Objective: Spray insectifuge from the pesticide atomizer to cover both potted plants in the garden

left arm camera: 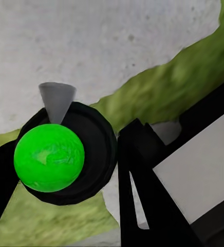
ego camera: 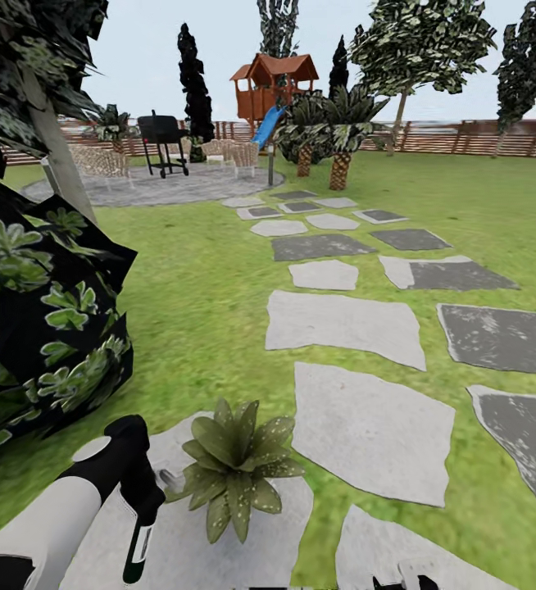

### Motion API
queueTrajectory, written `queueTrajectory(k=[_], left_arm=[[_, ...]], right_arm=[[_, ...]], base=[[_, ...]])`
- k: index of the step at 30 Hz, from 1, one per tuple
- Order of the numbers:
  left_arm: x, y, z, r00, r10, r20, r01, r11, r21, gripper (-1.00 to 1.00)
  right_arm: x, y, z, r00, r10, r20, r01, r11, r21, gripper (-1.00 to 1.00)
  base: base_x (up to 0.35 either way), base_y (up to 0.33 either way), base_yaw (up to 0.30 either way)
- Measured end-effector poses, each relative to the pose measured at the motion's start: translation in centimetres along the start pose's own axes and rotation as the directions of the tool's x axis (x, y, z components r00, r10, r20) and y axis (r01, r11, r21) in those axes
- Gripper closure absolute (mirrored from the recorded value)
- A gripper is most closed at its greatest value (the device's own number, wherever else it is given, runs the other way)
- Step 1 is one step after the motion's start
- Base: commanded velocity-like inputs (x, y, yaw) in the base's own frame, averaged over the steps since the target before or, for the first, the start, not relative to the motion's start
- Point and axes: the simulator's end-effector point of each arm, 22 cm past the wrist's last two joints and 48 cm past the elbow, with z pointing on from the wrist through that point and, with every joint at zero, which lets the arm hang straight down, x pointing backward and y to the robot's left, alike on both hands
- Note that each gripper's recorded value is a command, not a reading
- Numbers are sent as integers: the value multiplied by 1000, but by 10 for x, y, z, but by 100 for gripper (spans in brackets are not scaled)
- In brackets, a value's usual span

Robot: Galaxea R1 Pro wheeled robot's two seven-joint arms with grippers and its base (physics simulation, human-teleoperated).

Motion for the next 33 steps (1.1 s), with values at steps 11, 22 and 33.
queueTrajectory(k=[11,22,33], left_arm=[[0,1,-2,1000,1,-1,-1,1000,-3,100],[0,2,-3,1000,-6,2,6,1000,-8,100],[2,2,1,1000,-6,-7,6,1000,-6,100]], right_arm=[[0,0,0,1000,0,-1,0,1000,0,-100],[0,0,0,1000,0,0,0,1000,-1,-100],[0,-9,0,1000,-3,1,3,1000,13,-100]], base=[[-246,155,-294],[-56,292,-122],[-10,128,0]])
